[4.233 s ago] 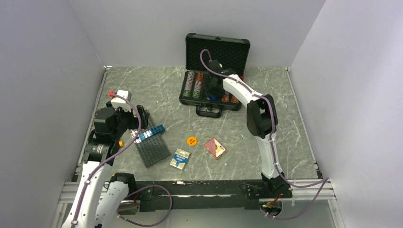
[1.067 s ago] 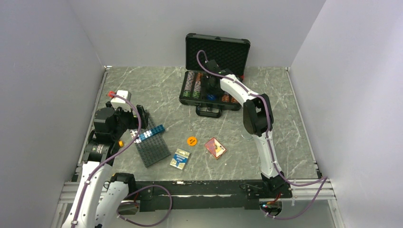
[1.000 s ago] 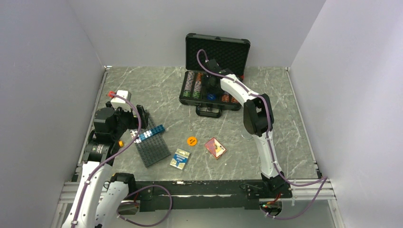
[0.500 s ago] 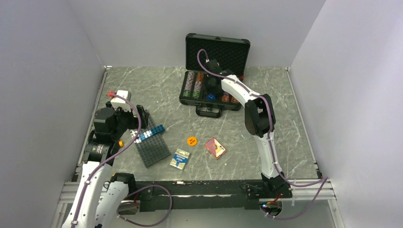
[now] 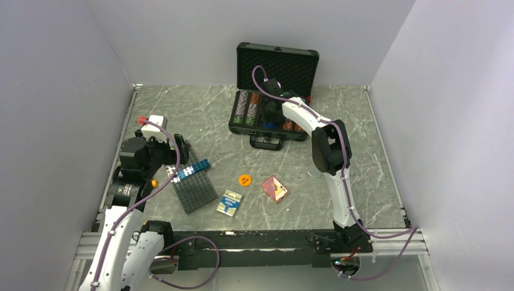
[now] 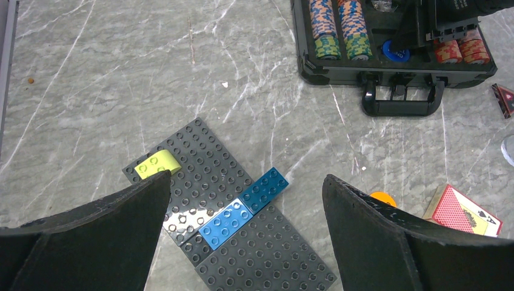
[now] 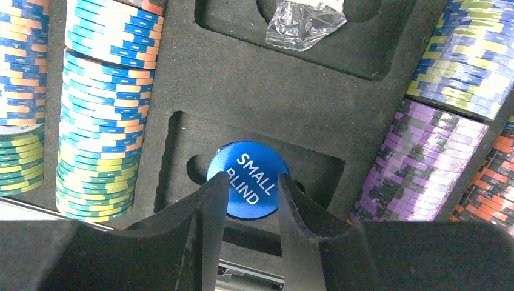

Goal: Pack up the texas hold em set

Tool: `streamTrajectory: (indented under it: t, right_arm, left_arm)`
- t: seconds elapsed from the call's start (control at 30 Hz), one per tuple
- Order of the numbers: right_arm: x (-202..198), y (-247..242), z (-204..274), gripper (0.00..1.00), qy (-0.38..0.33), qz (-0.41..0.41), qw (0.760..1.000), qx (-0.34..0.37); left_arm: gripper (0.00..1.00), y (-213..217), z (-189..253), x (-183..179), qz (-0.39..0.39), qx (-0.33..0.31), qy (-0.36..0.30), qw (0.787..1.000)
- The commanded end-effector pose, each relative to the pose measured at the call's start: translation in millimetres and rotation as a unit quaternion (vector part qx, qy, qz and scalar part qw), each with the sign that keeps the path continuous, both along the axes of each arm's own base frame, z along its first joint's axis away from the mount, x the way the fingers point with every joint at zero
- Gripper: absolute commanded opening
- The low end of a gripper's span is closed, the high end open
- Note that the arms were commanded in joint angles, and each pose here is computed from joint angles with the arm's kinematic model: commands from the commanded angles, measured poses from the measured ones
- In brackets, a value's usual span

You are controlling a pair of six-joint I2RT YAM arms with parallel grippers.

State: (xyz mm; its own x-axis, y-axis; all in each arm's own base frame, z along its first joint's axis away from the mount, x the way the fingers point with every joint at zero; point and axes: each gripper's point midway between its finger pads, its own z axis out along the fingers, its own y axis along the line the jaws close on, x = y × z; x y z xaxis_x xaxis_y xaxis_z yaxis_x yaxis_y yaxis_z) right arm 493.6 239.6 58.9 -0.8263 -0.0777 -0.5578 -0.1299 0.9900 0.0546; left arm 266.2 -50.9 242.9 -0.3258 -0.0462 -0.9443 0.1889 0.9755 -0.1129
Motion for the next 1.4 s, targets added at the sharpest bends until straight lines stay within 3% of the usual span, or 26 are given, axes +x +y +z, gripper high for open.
streamTrajectory:
  t: [0.0, 0.33, 0.6, 0.87, 1.1, 1.37]
  right_arm:
    - [9, 2, 21, 0.41, -0.023, -0.001, 1.000, 0.011]
    - [9, 17, 107, 0.51, -0.098, 0.046, 0.993, 0.051]
    - [-48, 50, 145, 0.54, -0.141, 0.113, 0.982, 0.052]
    - [-140, 87, 126, 0.56, -0.135, 0.199, 0.971, 0.004]
    - [-213, 102, 72, 0.61, -0.077, 0.254, 0.964, -0.020]
    - [-240, 101, 25, 0.65, -0.033, 0.268, 0.962, -0.035]
  left_arm:
    - [0.99, -1, 14, 4, 0.001, -0.006, -0.025, 1.000]
    - [0.99, 0, 15, 4, 0.004, -0.004, -0.027, 1.000]
    - [0.99, 0, 14, 4, 0.003, -0.004, -0.026, 1.000]
    - [0.99, 0, 14, 4, 0.003, -0.004, -0.026, 1.000]
    - [0.99, 1, 14, 3, 0.005, -0.003, -0.026, 1.000]
    - [0.99, 0, 12, 4, 0.004, -0.004, -0.023, 1.000]
